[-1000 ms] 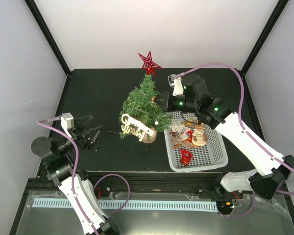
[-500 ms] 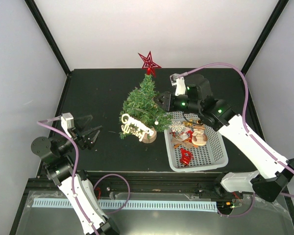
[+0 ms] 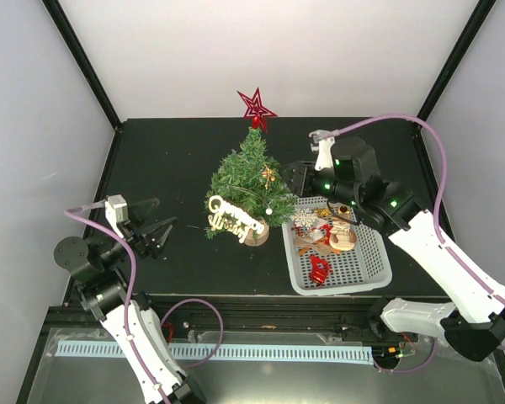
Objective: Decorate the small christmas tree
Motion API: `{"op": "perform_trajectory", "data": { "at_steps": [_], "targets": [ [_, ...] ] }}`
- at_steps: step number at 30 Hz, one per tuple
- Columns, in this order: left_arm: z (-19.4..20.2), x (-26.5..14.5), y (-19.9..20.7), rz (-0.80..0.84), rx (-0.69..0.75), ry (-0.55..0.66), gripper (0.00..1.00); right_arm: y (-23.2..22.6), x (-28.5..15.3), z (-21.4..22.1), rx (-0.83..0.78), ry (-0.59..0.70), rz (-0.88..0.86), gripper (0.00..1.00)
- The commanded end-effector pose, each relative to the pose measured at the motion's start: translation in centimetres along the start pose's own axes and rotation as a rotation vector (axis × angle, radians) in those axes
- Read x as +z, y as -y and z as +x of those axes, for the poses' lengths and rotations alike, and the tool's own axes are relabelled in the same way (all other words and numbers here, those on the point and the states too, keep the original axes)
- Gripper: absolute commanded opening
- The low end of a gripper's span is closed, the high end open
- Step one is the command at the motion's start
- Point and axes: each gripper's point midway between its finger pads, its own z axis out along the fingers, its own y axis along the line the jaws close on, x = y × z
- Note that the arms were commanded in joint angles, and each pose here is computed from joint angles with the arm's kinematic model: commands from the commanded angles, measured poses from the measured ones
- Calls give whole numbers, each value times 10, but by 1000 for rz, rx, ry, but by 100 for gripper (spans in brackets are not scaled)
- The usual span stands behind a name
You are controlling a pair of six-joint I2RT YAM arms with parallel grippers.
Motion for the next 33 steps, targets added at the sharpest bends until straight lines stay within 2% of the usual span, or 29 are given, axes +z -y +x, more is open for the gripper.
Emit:
{"op": "perform_trajectory", "data": {
  "at_steps": [1, 7, 14, 23, 33],
  "targets": [
    [0, 0, 4, 8, 20, -3, 99, 46, -13, 18, -24, 22, 198, 38],
    [-1, -1, 1, -6, 18, 5, 99, 122, -13, 86, 18, -31, 396, 39],
    [-3, -1, -4, -22, 6, 11, 99, 169, 25, 161, 114, -177, 394, 39],
    [-2, -1, -6, -22, -2, 9, 99, 193, 77, 184, 173, -271, 324, 32],
    [-2, -1, -7, -22, -2, 8, 99, 209, 94, 186, 137, -298, 368, 30]
  ]
}}
